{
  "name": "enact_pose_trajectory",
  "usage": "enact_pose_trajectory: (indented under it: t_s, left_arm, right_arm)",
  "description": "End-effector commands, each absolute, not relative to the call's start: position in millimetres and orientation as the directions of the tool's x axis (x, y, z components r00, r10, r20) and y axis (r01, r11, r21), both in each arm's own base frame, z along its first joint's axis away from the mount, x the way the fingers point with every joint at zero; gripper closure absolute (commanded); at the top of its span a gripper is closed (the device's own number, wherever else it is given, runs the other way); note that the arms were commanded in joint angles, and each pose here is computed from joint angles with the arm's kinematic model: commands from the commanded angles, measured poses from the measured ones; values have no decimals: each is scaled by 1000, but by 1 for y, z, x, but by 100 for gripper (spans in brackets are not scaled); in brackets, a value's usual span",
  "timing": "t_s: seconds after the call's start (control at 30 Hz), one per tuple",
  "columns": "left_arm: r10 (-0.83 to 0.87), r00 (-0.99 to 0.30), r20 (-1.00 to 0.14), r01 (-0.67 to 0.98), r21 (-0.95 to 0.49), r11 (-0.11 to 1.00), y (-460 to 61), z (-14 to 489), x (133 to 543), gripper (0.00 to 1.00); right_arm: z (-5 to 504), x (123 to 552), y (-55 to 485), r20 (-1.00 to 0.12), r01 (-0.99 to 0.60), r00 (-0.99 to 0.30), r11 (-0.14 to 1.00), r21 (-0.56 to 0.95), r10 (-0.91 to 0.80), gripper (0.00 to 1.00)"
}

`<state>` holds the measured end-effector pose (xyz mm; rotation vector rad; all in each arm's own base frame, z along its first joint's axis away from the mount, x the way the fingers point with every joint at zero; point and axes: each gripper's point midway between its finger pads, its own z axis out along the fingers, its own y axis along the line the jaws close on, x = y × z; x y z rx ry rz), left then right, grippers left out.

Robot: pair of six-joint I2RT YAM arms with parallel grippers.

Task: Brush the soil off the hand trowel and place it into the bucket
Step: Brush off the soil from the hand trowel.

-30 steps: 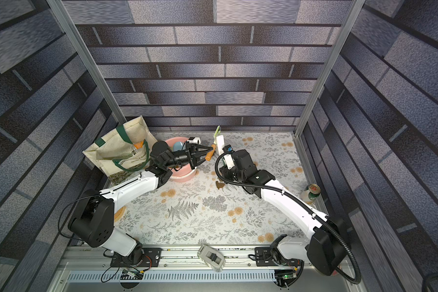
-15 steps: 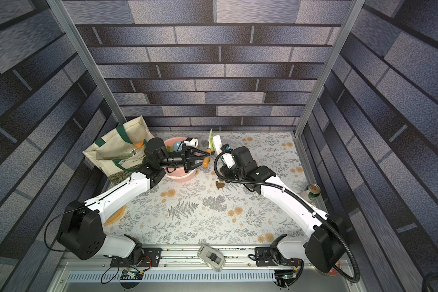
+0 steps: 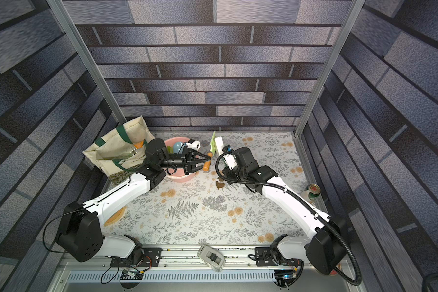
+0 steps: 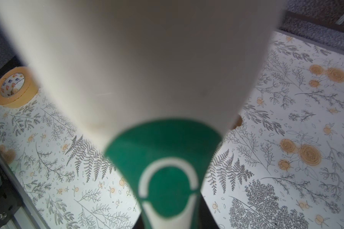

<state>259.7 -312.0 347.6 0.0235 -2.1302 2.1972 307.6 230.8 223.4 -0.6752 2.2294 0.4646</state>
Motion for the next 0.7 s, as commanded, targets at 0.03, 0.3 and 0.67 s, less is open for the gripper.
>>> enact_pose_trajectory:
  t_s: [0.03,0.3,0.67]
  left_arm:
    - [90,-995,-30,25,-998,-63,-311,368,247,86]
    - [57,-997,-58,54,-996,-69,-307,371,253,85]
    - [83,-993,-79,73,-994,-77,-314,383,256,84]
  right_arm:
    - [265,341,224,-827,-567,-509,816,114,-238,96]
    - [281,332,223,-828,-586,-517,795,157,-218,97]
    - [272,277,242,-792,-654,-573,701,285,-212,96]
